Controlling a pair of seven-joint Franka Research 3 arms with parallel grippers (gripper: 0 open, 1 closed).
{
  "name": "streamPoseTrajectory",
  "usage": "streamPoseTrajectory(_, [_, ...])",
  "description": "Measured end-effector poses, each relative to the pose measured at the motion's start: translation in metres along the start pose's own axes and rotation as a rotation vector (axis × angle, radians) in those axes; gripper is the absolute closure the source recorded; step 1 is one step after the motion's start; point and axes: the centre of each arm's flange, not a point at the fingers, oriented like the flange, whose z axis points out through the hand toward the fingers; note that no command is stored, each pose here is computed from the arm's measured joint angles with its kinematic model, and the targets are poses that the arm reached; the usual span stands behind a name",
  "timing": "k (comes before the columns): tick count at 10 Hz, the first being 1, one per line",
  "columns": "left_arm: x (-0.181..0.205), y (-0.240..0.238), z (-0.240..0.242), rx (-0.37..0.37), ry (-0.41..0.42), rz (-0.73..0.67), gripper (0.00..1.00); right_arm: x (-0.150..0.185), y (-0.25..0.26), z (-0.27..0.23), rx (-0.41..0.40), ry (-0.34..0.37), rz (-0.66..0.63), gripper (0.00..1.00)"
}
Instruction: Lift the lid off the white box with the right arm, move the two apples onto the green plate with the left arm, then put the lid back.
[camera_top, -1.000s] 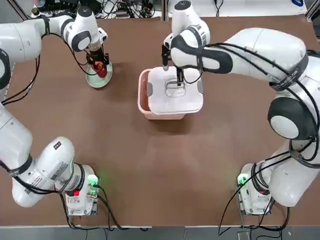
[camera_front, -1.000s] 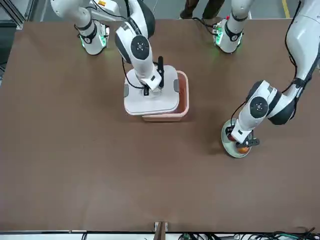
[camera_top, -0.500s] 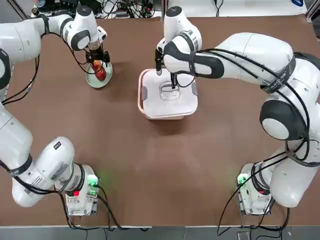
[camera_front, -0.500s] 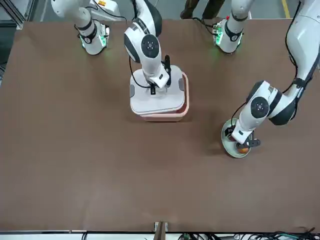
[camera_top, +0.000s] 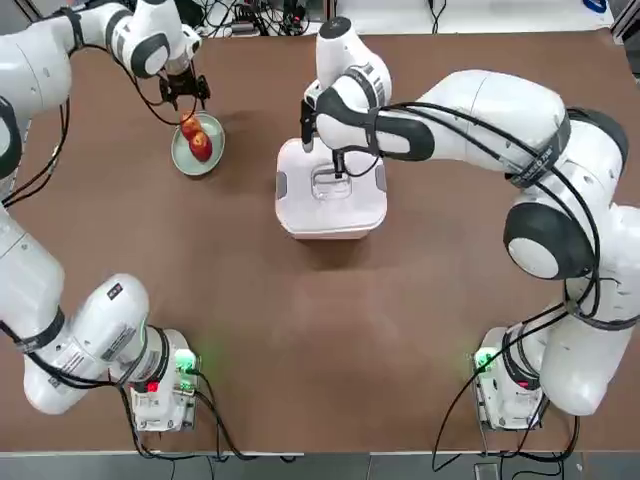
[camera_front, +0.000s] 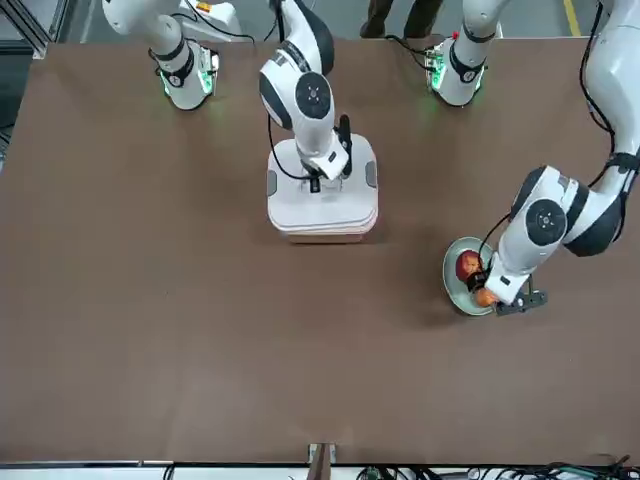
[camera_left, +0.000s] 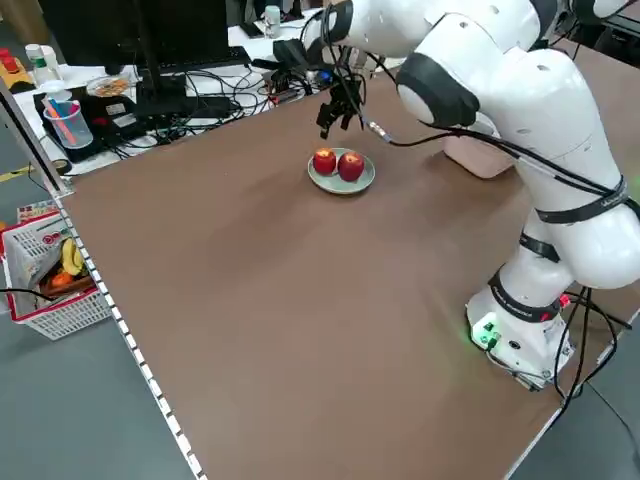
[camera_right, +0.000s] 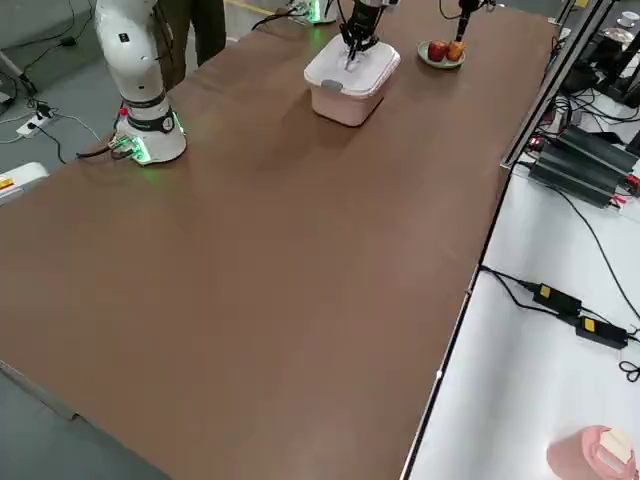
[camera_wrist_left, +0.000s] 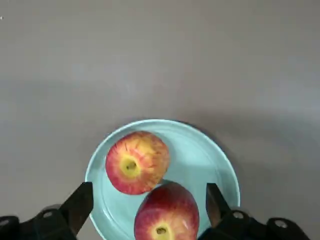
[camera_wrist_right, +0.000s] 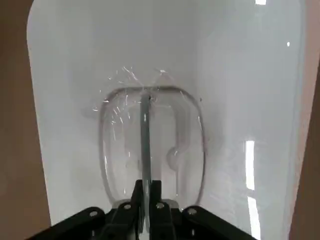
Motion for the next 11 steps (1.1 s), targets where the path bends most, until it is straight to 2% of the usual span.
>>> streamPoseTrajectory(2, [-0.004, 0.004, -0.014, 0.044, -0.047, 0.008, 0.01, 0.008, -0.007, 0.004, 0.000, -0.010, 0.023, 0.93])
streamPoseTrajectory(4, [0.001, 0.018, -0.064, 0.023, -0.094, 0.016, 0.01, 0.007, -0.005, 0.004, -0.004, -0.011, 0.039, 0.93])
streamPoseTrajectory(7, [0.002, 0.030, -0.111, -0.023, -0.162, 0.046, 0.01, 0.006, -0.003, 0.003, -0.005, -0.011, 0.046, 0.93])
streamPoseTrajectory(11, [-0.001, 0.011, -0.180, -0.059, -0.101, 0.172, 0.01, 0.006, -0.002, 0.003, -0.007, -0.012, 0.104, 0.91])
